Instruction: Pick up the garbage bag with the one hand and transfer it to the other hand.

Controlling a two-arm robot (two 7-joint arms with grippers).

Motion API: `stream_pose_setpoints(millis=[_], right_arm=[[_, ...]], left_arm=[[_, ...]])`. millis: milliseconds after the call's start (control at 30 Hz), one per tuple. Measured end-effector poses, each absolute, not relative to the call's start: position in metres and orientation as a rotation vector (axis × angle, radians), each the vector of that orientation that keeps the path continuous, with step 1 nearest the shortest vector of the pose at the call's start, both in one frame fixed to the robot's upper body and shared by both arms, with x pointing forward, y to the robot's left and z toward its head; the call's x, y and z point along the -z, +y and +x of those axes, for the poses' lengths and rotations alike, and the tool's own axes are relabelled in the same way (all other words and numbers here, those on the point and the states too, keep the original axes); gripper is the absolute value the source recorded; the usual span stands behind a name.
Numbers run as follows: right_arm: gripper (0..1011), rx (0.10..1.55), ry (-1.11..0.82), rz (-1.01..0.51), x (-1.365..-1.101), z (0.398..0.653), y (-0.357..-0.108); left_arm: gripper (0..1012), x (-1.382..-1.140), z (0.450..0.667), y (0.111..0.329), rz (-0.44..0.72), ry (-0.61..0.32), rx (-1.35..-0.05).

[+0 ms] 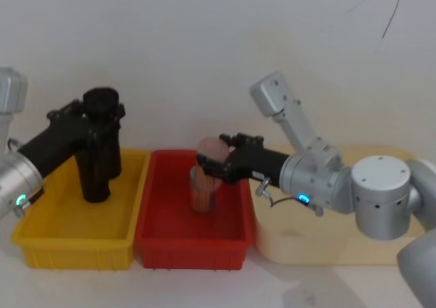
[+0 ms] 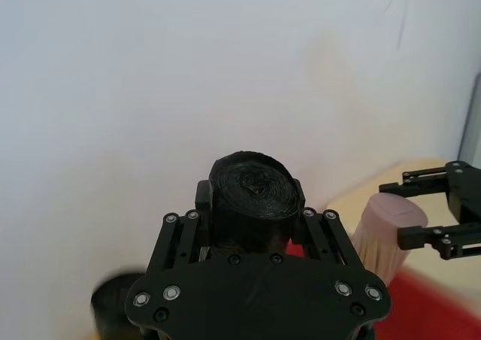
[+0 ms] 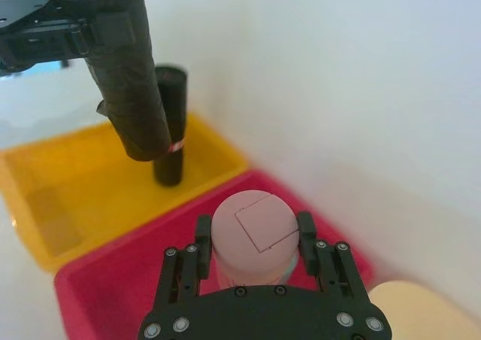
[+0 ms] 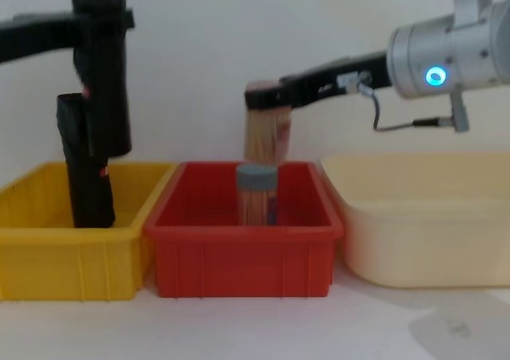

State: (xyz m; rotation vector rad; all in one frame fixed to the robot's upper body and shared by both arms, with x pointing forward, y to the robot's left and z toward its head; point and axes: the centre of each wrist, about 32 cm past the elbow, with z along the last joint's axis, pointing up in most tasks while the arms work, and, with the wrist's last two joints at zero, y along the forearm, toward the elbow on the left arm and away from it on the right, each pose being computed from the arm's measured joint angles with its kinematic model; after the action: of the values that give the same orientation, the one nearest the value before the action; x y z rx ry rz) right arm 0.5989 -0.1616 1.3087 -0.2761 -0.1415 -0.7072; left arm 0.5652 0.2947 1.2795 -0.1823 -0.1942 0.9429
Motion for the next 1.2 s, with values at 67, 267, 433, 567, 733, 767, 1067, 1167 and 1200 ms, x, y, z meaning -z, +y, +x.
stream_pose_setpoints(millis=[67,267,433,567,733,767,1067,1167,1200], right_arm=[[663,0.718,-0.161,-0.263,-1.314,0.597,-0.165],[663,0.779,-0.24,-0.232,-1.333,0.591,-0.18],[663,0.835,-0.296,-0.225,-1.344,0.584,-0.194],[663,0.887,-0.338,-0.226,-1.351,0.578,-0.207],[663,0.963,-0.387,-0.236,-1.357,0.569,-0.226],[663,0.975,-0.392,-0.237,-1.357,0.568,-0.228],[663,1.122,-0.443,-0.284,-1.356,0.548,-0.267],[663,1.159,-0.447,-0.306,-1.352,0.542,-0.277],[663,1.168,-0.449,-0.311,-1.351,0.541,-0.279]], left_arm=[[540,-1.29,0.57,0.291,-0.201,-0.223,-0.922],[540,-1.309,0.583,0.282,-0.24,-0.273,-0.866],[540,-1.325,0.599,0.268,-0.28,-0.308,-0.796],[540,-1.335,0.611,0.257,-0.305,-0.324,-0.744],[540,-1.344,0.628,0.239,-0.333,-0.336,-0.67],[540,-1.345,0.631,0.237,-0.337,-0.339,-0.656],[540,-1.353,0.666,0.198,-0.382,-0.328,-0.52],[540,-1.352,0.679,0.183,-0.397,-0.312,-0.477],[540,-1.352,0.683,0.18,-0.401,-0.307,-0.467]])
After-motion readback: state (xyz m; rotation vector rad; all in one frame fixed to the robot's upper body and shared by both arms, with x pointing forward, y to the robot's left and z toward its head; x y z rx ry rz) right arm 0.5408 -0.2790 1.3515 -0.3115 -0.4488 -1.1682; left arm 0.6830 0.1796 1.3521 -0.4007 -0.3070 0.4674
